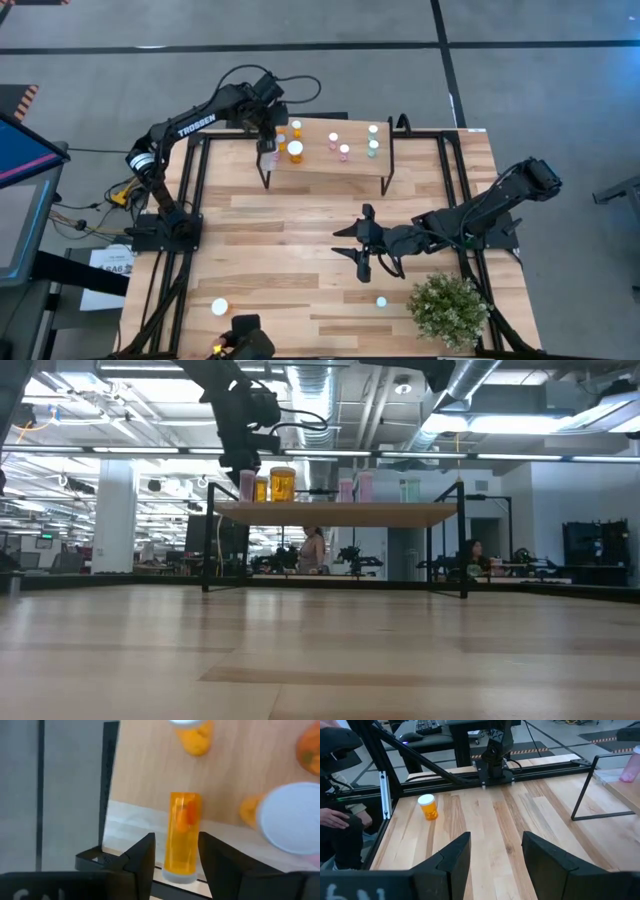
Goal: Pick and place medicine bottles onto shelf by color
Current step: Adjust the small orange pill bottle on the shelf
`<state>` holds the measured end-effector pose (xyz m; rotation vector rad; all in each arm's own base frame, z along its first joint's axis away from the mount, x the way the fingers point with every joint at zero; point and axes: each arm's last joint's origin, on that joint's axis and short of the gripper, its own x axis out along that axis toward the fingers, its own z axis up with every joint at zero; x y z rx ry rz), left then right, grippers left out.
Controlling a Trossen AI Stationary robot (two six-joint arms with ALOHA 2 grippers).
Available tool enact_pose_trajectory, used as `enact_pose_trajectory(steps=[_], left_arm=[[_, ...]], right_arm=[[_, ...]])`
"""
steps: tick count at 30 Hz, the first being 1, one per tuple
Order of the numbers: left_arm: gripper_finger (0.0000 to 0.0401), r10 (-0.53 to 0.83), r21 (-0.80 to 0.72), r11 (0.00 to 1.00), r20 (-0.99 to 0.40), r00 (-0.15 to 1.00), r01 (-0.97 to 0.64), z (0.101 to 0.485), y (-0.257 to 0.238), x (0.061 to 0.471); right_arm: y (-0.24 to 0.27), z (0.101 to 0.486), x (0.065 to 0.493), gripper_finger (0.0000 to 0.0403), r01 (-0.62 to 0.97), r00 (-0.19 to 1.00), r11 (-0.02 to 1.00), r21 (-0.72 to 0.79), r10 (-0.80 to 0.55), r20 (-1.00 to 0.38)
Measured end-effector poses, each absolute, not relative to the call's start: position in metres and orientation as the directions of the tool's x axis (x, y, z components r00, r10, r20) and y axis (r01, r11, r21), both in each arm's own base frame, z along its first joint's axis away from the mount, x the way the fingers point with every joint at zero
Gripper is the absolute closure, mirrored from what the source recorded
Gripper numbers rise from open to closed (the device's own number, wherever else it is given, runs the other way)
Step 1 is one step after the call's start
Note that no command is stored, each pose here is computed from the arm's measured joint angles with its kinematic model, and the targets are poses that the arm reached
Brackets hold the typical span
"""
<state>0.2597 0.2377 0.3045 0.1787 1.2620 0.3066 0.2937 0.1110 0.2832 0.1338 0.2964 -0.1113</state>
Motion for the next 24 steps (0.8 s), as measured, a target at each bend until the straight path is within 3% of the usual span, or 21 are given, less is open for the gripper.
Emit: enact_pose_trajectory(steps=[14,24], left_arm=[[0.0215,0.311,0.288,0.949,-0.920,0.237,-0.129,0.295,0.245,0.259],[0.0268,0.321,0.294,0.945,-0.915,0.244,-0.140,0.293,0.249,0.258]], right_arm=[[0.111,0.283,0.294,0.0202,0.129,0.950,0.985,0.115,-0.090,-0.298],[0.111,0.283,0.294,0.0202,0.129,0.950,0.985,0.115,-0.090,-0.298]])
